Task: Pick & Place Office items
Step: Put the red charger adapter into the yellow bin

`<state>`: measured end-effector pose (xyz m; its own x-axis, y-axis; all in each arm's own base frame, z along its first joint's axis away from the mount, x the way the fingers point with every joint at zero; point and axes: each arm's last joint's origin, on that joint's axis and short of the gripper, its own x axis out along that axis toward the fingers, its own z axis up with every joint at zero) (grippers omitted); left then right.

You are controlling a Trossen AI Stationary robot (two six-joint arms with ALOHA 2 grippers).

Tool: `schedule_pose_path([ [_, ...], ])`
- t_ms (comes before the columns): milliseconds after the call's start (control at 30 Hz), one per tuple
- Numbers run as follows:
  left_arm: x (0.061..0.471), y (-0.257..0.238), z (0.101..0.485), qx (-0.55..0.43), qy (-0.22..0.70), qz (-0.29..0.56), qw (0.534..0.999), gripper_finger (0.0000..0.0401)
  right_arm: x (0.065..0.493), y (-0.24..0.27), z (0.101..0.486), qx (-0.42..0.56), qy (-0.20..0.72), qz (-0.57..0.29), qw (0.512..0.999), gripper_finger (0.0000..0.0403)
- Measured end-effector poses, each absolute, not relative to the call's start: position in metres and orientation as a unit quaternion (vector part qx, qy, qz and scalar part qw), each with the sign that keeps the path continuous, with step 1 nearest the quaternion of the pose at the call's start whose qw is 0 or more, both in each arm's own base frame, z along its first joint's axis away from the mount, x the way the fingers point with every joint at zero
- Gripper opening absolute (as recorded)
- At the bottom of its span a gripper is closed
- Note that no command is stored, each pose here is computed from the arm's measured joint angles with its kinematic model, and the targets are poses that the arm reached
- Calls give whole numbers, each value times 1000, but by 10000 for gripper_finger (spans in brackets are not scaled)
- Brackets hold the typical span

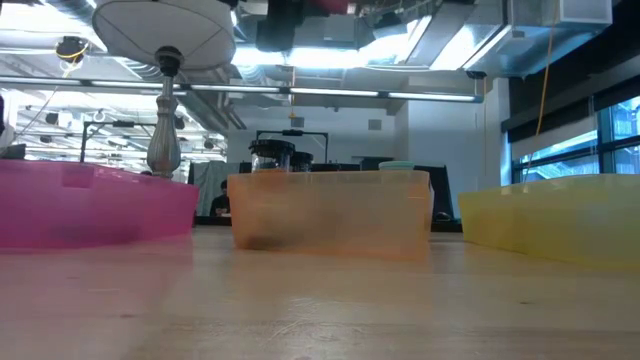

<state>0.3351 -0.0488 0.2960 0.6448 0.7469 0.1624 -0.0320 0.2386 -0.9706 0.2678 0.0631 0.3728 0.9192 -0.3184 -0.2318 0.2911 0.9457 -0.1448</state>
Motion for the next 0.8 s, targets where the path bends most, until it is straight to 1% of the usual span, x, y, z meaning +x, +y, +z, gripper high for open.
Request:
schedule_pose_path([
  [167, 335, -40, 303, -546, -338, 249, 725, 223, 271, 57, 377, -54, 109, -150, 981, 291],
  [333, 337, -32, 308, -551, -341, 190, 738, 223, 274, 51, 377, -63, 108, -158, 979, 323],
  [567, 339, -28, 309, -565, -330, 145, 742, 223, 283, 43, 378, -82, 91, -175, 977, 331],
  [800, 339, -27, 310, -575, -327, 119, 741, 223, 300, 41, 369, -107, 89, -179, 974, 331],
])
